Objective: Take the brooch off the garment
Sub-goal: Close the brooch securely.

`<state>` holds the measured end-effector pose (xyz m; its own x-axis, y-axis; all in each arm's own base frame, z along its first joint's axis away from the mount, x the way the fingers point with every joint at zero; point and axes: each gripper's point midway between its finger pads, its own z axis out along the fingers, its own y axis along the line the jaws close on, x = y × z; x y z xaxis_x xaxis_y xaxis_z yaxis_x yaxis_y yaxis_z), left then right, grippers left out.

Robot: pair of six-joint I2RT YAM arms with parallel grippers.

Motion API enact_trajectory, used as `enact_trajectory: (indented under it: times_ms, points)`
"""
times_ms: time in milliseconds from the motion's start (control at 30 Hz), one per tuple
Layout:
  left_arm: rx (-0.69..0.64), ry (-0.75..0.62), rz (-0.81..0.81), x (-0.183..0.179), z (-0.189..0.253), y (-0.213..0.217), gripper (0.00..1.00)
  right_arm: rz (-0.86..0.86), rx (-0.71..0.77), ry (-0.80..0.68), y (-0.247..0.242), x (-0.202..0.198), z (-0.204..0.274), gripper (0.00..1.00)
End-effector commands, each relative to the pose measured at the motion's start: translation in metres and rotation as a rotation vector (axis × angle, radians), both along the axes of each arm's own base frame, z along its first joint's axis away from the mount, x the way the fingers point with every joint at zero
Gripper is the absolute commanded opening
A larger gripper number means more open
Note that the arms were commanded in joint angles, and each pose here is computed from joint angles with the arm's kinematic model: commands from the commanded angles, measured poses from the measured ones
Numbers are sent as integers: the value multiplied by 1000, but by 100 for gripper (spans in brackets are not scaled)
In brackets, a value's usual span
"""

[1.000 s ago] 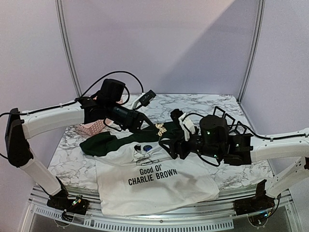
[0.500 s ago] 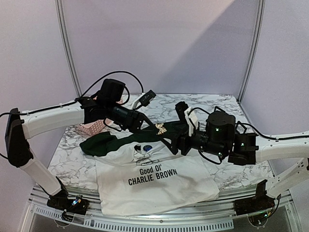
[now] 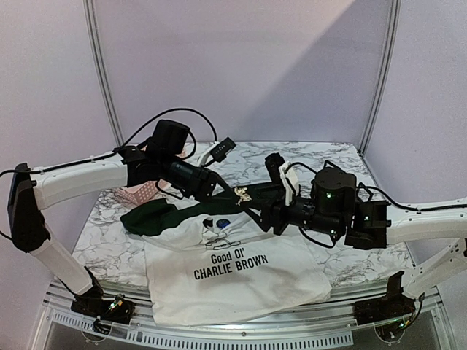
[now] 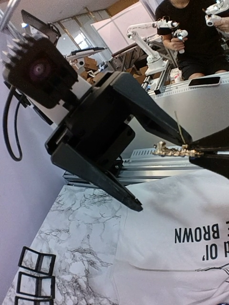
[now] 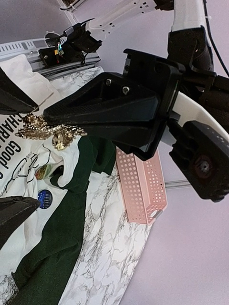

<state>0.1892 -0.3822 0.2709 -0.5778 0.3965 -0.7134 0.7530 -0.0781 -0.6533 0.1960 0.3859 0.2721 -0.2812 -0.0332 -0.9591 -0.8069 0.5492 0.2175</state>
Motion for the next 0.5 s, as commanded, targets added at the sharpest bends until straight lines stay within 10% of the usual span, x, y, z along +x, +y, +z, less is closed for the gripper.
enact_trajectory:
  times_ms: [0, 467]
  points:
    - [16, -11, -7, -2, -5, -2, 0, -1, 2, 16, 4, 0, 1, 55]
    - [43, -52, -40, -13, -9, -3, 0, 41, 37, 72, 5, 0, -1, 40]
